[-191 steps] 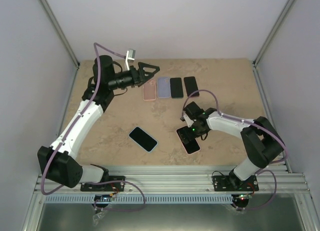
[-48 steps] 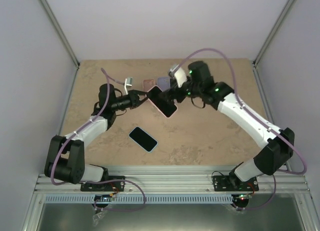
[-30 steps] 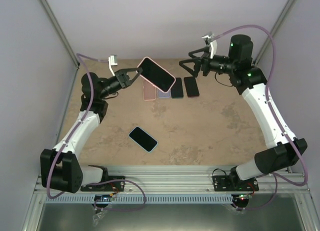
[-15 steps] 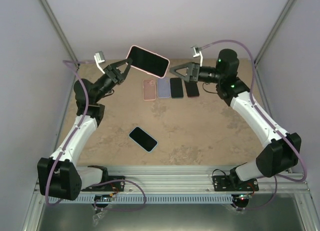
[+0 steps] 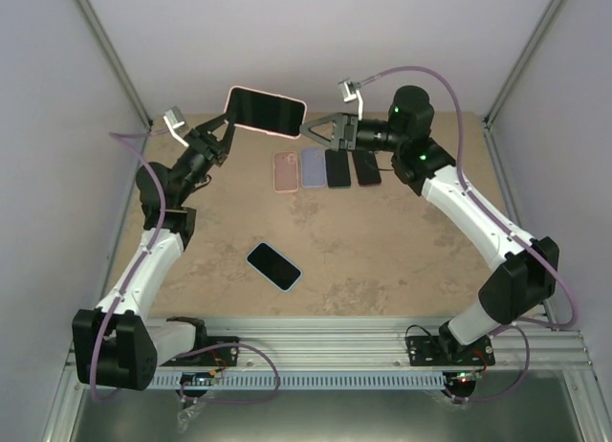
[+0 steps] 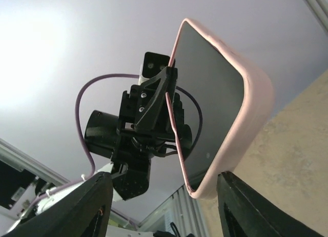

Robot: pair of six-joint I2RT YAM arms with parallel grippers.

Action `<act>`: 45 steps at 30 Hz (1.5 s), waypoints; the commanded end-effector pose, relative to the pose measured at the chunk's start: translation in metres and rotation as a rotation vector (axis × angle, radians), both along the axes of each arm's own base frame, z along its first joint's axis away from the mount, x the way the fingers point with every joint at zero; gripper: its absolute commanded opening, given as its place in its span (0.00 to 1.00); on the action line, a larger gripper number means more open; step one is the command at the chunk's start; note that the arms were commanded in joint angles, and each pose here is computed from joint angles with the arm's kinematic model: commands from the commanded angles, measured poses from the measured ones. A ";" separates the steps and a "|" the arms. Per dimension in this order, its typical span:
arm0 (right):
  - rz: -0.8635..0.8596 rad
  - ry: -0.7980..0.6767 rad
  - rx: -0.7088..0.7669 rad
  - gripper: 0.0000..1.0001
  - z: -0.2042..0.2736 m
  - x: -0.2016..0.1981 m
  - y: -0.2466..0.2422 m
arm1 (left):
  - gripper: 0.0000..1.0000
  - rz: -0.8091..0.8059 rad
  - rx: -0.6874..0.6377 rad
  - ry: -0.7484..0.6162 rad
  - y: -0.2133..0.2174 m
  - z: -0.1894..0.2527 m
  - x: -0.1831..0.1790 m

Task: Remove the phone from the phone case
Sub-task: Remove the phone case from the phone.

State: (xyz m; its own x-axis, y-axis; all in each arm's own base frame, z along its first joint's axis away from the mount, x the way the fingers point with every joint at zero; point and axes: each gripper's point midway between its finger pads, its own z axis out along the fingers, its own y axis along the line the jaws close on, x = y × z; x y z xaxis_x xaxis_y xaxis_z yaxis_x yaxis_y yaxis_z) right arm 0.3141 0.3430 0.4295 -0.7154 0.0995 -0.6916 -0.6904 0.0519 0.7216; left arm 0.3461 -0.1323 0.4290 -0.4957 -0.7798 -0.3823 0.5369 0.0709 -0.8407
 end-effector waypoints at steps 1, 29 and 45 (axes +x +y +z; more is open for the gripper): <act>0.012 -0.003 0.002 0.52 0.001 -0.001 0.008 | 0.00 -0.023 -0.047 -0.148 0.001 0.037 -0.028; -0.013 0.036 0.010 0.11 -0.003 0.018 0.013 | 0.00 -0.042 -0.046 -0.163 -0.001 0.031 -0.031; 0.005 -0.235 -0.142 0.01 -0.020 0.002 -0.038 | 0.78 -0.154 0.321 -0.183 -0.034 -0.009 -0.036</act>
